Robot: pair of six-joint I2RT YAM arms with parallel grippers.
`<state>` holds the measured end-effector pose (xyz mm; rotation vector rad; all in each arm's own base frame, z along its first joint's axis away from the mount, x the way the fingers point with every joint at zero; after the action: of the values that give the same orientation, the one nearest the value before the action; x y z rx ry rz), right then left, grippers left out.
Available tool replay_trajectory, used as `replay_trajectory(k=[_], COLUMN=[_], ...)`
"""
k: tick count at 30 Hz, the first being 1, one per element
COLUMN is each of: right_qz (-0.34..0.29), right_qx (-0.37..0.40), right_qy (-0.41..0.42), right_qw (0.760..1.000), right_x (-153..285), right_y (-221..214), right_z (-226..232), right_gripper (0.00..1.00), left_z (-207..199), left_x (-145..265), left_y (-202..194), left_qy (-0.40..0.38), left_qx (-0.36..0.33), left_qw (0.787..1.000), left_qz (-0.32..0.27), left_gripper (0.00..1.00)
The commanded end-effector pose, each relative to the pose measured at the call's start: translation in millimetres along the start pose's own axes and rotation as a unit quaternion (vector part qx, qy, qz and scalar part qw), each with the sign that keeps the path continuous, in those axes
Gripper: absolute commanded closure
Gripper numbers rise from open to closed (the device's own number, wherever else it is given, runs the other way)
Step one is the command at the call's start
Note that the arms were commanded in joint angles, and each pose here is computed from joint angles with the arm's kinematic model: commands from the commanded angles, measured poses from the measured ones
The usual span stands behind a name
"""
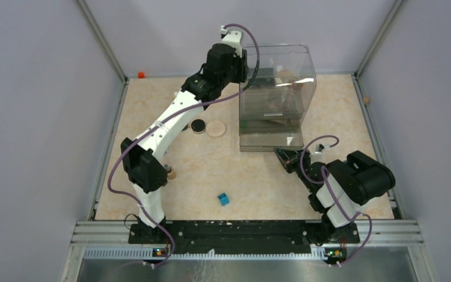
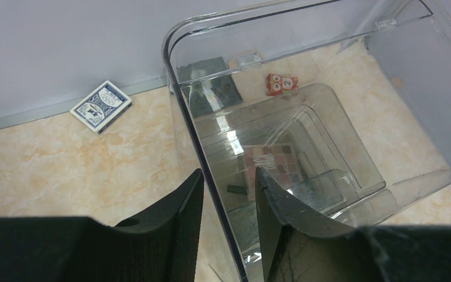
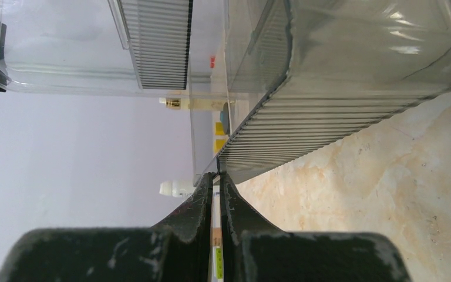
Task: Organize the makeup
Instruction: Open the drawer in the storage box.
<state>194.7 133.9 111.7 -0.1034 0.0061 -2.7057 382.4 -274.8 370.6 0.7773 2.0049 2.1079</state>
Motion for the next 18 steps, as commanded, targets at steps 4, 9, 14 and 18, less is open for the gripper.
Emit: replay_trajectory(k=[4, 9, 14, 18], right_qz=[-0.015, -0.025, -0.018, -0.017], right_qx=[0.015, 0.014, 0.013, 0.013], right_qy=[0.053, 0.045, 0.043, 0.04], right_qw=[0.998, 0.999, 0.999, 0.999], right_x=[17.3, 23.1, 24.2, 25.6], right_y=[0.6, 2.0, 0.9, 0.7], right_z=[11.2, 8.1, 7.4, 6.3], right_gripper=[1.0, 1.0, 1.0, 0.95], left_z=[-2.8, -1.6, -2.4, -2.1], left_x=[10.2, 10.4, 10.0, 10.6], left_y=[-11.4, -11.7, -11.8, -11.5], left_qy=[-0.011, -0.008, -0.011, -0.01], left_qx=[-0.012, -0.012, -0.011, -0.01], left_qw=[0.999, 0.999, 0.999, 0.999], left_qz=[0.044, 0.044, 0.043, 0.043], left_gripper=[0.57, 0.57, 0.57, 0.5])
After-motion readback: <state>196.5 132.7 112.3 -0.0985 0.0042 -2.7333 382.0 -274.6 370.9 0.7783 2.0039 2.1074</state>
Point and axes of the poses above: each gripper's point midway between its finger pads, its own x axis back along the fingers, its own z axis along the line the jaws close on, y = z × x, the point moved 10 cm from there along x, back along the fingers, and after that the axes turned 10 degrees about -x, right-handed, at the moved point
